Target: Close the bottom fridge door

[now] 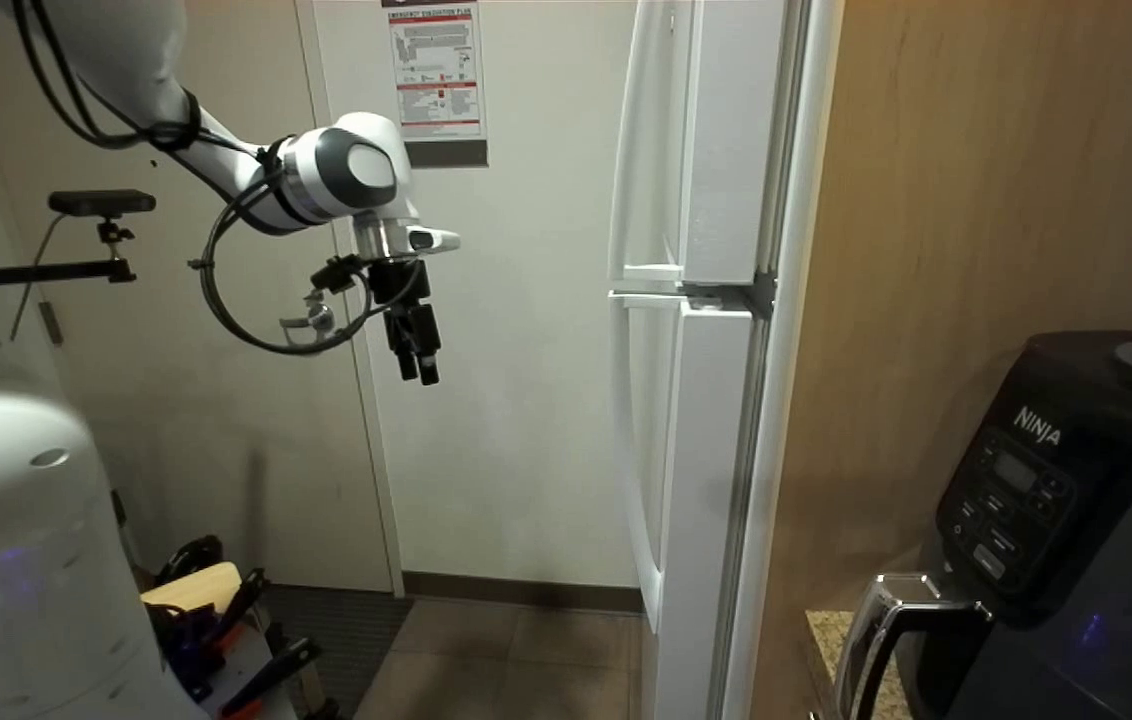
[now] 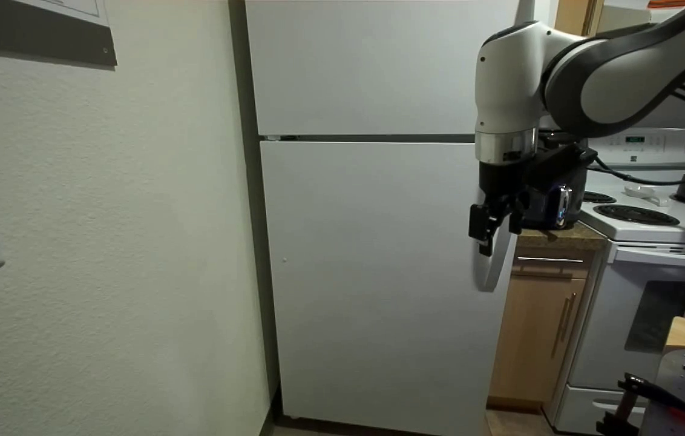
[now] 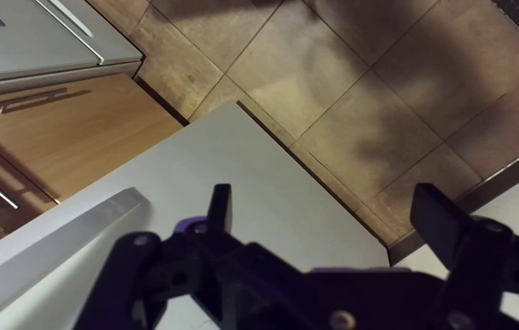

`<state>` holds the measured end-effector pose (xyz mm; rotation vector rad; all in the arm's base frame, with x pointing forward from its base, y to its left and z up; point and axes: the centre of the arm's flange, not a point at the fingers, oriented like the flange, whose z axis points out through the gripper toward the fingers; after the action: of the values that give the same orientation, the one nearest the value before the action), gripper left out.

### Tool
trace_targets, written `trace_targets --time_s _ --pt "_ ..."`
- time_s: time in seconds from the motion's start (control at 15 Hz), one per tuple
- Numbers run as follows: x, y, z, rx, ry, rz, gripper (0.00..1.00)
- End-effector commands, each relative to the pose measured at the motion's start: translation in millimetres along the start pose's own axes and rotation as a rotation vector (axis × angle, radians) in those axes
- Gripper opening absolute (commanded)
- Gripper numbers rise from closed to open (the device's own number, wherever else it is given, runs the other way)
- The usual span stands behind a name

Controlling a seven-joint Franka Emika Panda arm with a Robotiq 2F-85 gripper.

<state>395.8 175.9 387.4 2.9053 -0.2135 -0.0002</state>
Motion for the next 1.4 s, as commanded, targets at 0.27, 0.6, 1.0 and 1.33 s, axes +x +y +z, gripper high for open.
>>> trace_targets --time_s 0.27,0.6,1.0,1.33 --pt "19.3 58.3 13.9 0.026 -0.019 0.151 1.00" --pt "29.1 82.5 12.1 0.043 -0.025 0.206 1.00" --pt "36.0 76.6 3.5 0.037 -0.016 0.187 1.00" --pt "35.8 76.8 2.5 0.038 -0.014 0.187 1.00"
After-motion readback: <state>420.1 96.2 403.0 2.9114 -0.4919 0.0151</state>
